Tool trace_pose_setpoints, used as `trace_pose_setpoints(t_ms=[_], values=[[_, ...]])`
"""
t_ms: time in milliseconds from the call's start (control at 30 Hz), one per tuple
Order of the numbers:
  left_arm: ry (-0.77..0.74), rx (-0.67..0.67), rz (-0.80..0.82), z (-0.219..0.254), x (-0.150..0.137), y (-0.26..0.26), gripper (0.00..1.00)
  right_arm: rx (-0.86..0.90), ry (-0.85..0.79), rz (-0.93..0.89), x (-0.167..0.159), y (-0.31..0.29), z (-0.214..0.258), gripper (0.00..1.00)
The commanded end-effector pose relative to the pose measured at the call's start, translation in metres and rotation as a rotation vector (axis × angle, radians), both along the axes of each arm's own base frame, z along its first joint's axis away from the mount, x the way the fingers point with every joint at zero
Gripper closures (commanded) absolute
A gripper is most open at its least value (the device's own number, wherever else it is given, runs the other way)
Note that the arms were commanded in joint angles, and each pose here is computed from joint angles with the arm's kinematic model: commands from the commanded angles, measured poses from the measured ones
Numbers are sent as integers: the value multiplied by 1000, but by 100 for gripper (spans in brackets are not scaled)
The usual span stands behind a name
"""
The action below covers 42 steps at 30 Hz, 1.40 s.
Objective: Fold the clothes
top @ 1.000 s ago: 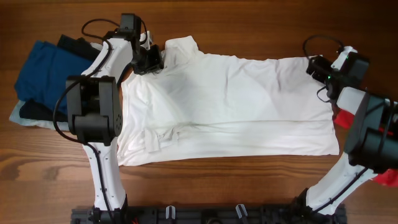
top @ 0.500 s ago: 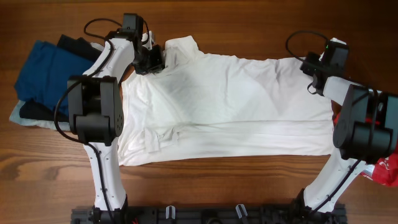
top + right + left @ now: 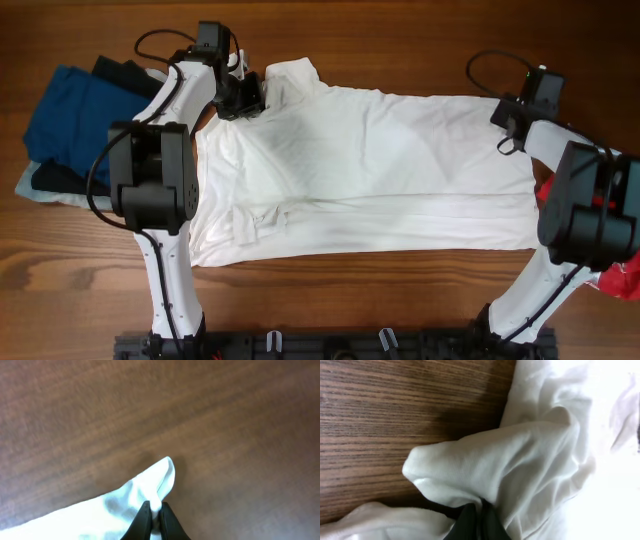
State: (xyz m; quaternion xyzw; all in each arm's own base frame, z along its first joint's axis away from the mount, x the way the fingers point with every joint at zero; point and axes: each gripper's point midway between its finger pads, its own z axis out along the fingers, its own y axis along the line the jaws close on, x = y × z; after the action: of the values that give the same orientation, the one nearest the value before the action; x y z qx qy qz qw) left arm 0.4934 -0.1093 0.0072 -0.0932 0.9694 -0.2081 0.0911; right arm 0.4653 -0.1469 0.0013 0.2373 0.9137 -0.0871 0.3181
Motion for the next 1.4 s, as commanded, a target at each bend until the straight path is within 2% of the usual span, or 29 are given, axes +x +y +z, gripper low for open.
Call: trace_pose_setpoints(t_ms=[0, 133, 333, 467, 733, 833, 967, 1033, 1367], values=[[-109, -35, -6, 58, 6, -7, 96, -4, 4, -63, -22, -8, 22, 96], [-94, -33, -4, 82, -9, -5, 96, 24, 63, -82, -53, 0, 55, 96], [78, 26, 7, 88, -58, 7, 96, 72, 294, -88, -114, 16, 51, 96], [186, 45, 1, 90, -87, 11, 96, 91, 387, -90, -135, 21, 45, 96], [389, 113, 6, 96, -139, 39, 96, 88, 415, -211, -149, -3, 60, 93], [381, 149, 68, 105, -141, 61, 96, 104, 405, -279, -156, -21, 64, 94], [364, 104, 133, 117, -140, 73, 96, 162, 398, -360, -169, -34, 62, 96], [387, 64, 98, 120, -147, 65, 96, 177, 399, -359, -169, -33, 61, 95], [598, 84, 2, 98, -204, 54, 96, 215, 423, -343, -174, -25, 59, 96]])
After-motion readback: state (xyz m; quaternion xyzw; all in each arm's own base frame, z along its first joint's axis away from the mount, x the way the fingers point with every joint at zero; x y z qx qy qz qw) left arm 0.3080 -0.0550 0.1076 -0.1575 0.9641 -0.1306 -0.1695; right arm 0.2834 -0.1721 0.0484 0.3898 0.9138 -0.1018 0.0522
